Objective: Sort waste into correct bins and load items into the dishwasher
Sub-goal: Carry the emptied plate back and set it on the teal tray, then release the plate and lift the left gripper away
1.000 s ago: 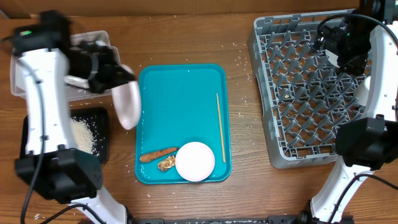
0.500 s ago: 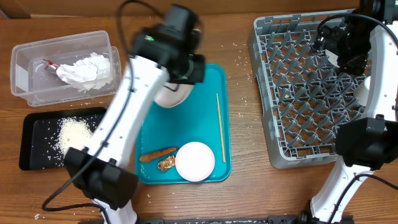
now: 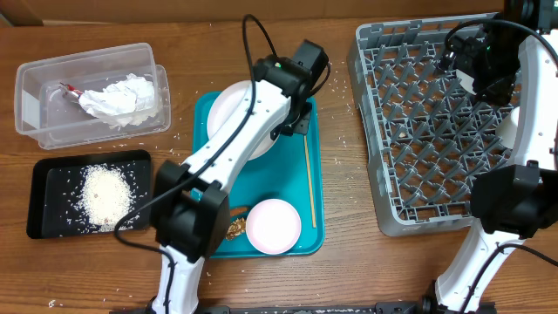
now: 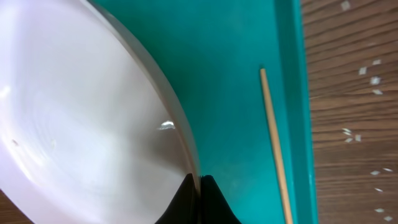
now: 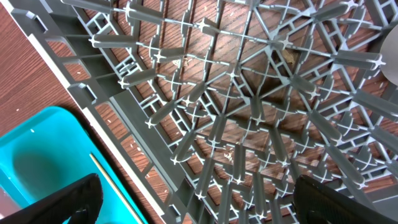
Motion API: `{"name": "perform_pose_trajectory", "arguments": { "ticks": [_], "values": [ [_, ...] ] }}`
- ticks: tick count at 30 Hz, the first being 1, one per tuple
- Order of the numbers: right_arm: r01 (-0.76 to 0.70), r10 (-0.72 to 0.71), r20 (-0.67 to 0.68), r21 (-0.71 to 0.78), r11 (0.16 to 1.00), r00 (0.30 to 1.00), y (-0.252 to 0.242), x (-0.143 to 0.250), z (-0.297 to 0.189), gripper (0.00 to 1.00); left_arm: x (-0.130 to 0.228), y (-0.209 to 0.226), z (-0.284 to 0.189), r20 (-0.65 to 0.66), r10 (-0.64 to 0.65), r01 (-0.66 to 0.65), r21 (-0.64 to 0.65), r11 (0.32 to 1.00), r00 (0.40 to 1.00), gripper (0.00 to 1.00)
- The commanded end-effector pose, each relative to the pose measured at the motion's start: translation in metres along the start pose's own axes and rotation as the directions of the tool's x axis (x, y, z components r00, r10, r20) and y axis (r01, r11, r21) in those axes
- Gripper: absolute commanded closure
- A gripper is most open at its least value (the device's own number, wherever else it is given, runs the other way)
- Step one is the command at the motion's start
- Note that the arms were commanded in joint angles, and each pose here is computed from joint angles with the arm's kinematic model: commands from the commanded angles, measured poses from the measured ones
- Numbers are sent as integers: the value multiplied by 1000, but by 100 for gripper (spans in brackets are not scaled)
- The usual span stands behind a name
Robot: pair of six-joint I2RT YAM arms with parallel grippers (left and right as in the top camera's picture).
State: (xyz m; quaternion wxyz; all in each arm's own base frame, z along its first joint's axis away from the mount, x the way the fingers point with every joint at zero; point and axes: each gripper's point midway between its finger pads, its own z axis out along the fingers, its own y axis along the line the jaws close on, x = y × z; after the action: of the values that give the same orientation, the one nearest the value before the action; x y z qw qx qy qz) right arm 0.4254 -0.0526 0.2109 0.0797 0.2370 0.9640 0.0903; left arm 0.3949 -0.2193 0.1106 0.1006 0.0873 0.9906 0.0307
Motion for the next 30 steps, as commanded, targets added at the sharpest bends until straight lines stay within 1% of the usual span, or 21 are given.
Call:
{"name": "perform_pose_trajectory", "arguments": {
  "ticks": [1, 5, 6, 10, 13, 16, 18, 23, 27, 30],
  "values": [
    [1, -1, 15, 1, 1000, 1000, 0, -2, -3, 0, 2, 0, 14, -27, -26, 26, -10, 1000, 999, 96],
    [1, -1, 15, 1, 1000, 1000, 0, -2, -3, 0, 6, -7, 30, -67, -40, 41, 9, 999, 997, 95],
    [1, -1, 15, 1, 1000, 1000, 0, -2, -3, 0, 7, -8, 32, -73, -40, 41, 13, 999, 997, 93],
    [1, -1, 15, 1, 1000, 1000, 0, -2, -3, 0, 8, -10, 33, -83, -39, 41, 23, 999, 996, 78],
    [1, -1, 15, 1, 1000, 1000, 0, -2, -3, 0, 10, -13, 33, -92, -39, 42, 38, 998, 995, 62],
    [1, -1, 15, 1, 1000, 1000, 0, -2, -3, 0, 13, -13, 30, -113, -40, 46, 50, 998, 993, 62],
    [1, -1, 15, 1, 1000, 1000, 0, -2, -3, 0, 13, -9, 22, -121, -44, 50, 46, 998, 992, 63],
    [1, -1, 15, 1, 1000, 1000, 0, -2, -3, 0, -1, 6, -15, -97, -81, 86, 48, 995, 992, 67],
    [1, -1, 19, -1, 1000, 1000, 0, -2, -3, 0, -25, 33, -51, -28, -157, 159, 64, 985, 987, 66],
    [15, -12, 90, -27, 1000, 996, 7, -20, -5, 0, -41, 68, -78, 28, -240, 237, 77, 968, 970, 64]
  ]
}}
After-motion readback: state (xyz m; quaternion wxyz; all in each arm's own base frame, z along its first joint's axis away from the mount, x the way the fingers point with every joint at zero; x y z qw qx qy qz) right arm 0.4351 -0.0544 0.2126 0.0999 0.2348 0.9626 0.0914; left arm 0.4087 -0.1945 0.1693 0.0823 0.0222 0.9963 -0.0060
